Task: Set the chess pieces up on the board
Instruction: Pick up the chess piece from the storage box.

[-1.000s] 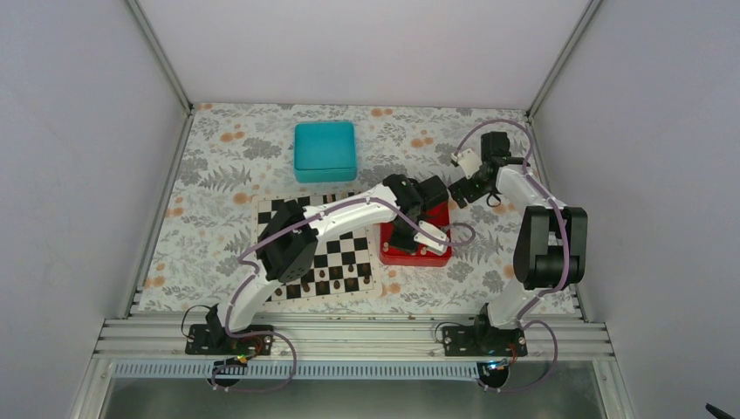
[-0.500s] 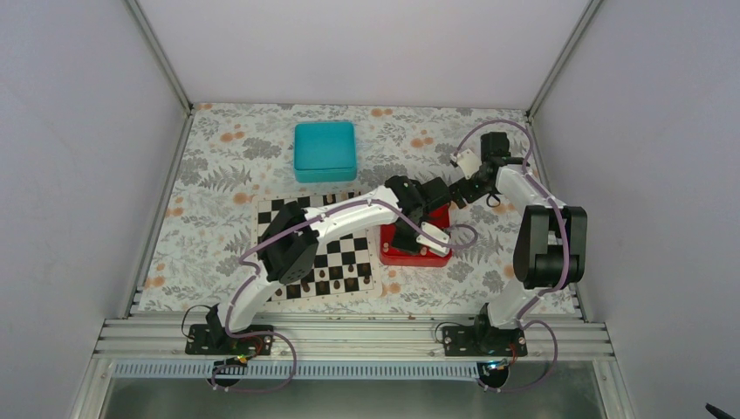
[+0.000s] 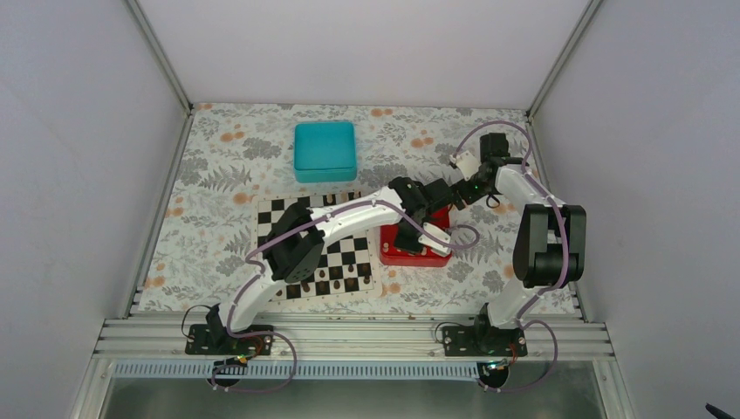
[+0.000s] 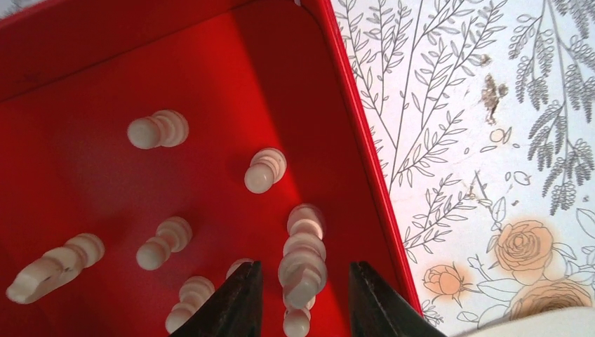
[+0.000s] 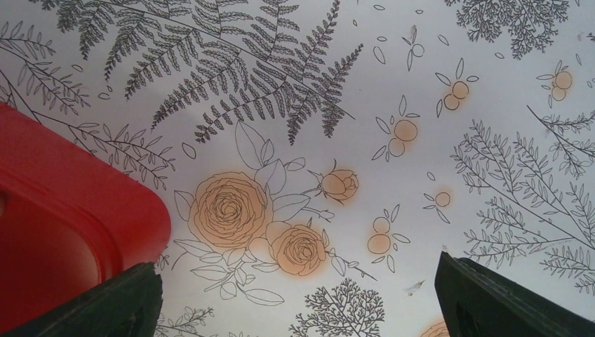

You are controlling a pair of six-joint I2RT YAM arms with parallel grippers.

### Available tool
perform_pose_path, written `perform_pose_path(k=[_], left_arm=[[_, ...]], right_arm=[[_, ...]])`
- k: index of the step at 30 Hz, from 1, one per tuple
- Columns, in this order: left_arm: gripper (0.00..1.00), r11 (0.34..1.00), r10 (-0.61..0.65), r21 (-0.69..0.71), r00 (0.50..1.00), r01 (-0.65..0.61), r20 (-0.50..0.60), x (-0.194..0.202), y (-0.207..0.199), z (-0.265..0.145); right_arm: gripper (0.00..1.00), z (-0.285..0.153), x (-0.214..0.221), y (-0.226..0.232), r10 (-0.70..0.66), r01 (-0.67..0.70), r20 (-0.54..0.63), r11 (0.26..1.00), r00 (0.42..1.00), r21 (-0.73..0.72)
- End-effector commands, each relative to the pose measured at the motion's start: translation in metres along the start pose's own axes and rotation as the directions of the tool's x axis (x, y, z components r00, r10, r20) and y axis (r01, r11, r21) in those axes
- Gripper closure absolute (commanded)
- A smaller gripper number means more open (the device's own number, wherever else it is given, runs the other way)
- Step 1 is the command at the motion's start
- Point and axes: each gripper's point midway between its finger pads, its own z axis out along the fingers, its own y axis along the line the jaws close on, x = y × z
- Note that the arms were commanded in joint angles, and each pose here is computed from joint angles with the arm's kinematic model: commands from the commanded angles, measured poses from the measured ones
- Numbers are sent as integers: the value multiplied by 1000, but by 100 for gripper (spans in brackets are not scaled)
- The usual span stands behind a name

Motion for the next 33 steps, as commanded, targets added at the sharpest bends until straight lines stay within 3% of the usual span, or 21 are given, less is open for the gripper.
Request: perform_pose_path(k=[1, 10, 20, 28, 33], left_arm=[[69, 1000, 14, 3, 1000, -14, -15, -2, 0, 9], [75, 1000, 14, 0, 1000, -14, -14, -2, 2, 12], [96, 1000, 5, -4, 1000, -5, -9, -4, 3, 9], [97, 997, -2, -72, 1000, 1, -18, -2, 13, -18], [97, 987, -49, -154, 999, 44, -25, 15, 30, -61]], right_arm=[[0, 2, 1, 2, 1, -1, 1, 1000, 1000, -29], [0, 2, 0, 3, 1, -1, 4, 999, 1000, -32], [0, 3, 2, 4, 0, 0, -3, 999, 1000, -34], [0, 4, 2, 4, 2, -3, -9, 999, 1000, -37], [0, 4, 3, 4, 2, -3, -13, 999, 1000, -41]])
